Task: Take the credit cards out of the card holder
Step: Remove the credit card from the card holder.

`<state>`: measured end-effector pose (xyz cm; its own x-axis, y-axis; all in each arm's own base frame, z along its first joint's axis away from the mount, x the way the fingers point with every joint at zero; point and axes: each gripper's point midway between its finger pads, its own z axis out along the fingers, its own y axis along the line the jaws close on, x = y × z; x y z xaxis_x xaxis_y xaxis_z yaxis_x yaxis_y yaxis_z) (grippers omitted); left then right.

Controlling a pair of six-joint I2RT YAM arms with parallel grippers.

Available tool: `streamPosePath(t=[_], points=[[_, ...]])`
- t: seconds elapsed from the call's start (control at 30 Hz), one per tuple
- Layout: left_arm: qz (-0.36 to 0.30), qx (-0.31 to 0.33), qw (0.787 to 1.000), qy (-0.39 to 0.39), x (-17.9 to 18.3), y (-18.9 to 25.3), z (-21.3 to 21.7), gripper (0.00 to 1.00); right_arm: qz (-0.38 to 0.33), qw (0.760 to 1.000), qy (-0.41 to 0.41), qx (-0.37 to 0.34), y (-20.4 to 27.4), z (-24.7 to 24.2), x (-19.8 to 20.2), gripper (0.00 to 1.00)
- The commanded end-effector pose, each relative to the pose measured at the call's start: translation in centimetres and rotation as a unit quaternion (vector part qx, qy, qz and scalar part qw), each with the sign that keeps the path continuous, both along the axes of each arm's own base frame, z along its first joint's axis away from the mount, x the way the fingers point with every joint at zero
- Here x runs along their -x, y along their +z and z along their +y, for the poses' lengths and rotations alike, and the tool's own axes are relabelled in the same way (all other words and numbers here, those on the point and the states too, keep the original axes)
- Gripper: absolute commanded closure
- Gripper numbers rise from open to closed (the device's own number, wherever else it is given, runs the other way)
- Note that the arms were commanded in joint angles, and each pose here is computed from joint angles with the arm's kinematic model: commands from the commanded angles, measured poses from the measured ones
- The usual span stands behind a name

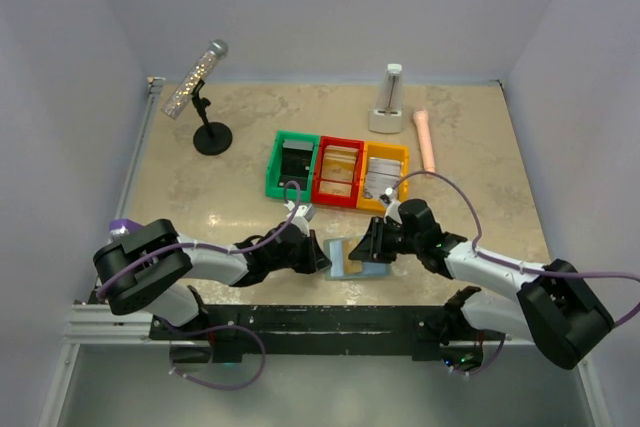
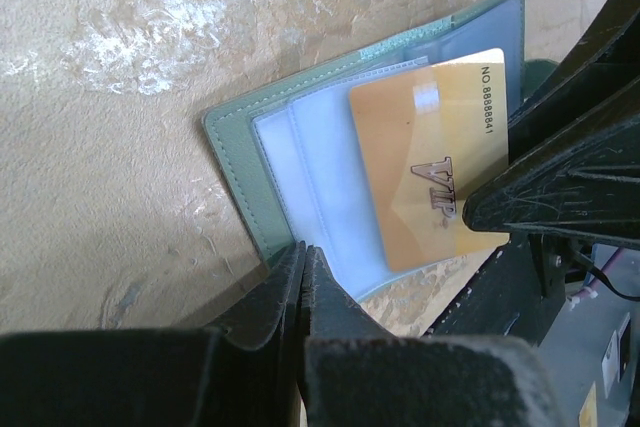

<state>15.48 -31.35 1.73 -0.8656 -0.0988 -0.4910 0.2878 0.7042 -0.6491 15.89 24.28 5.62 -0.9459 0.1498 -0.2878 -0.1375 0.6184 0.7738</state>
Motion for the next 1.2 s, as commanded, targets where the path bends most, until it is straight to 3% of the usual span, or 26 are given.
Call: streamPosePath(t=[0.0,0.47,0.97,1.17], points=[[0.026,-0.061,0.998,0.001,1.3,-3.2,2.4,1.0,-0.016,1.0,-0.003,0.002,0.2,-0.2,-0.3,0.75],[0.023,-0.061,0.998,0.002,1.3,-2.9,2.5,1.0,-0.016,0.999,-0.011,0.027,0.0,-1.1,-0.3,0.99],[0.015,-0.053,0.998,0.003,1.1,-2.2,2.4,1.0,-0.032,0.995,-0.03,0.086,0.0,-3.8,0.3,1.0],[-0.007,-0.027,1.0,0.0,0.7,0.0,1.9,1.0,-0.054,0.993,-0.034,0.098,1.2,-4.6,0.3,1.0]])
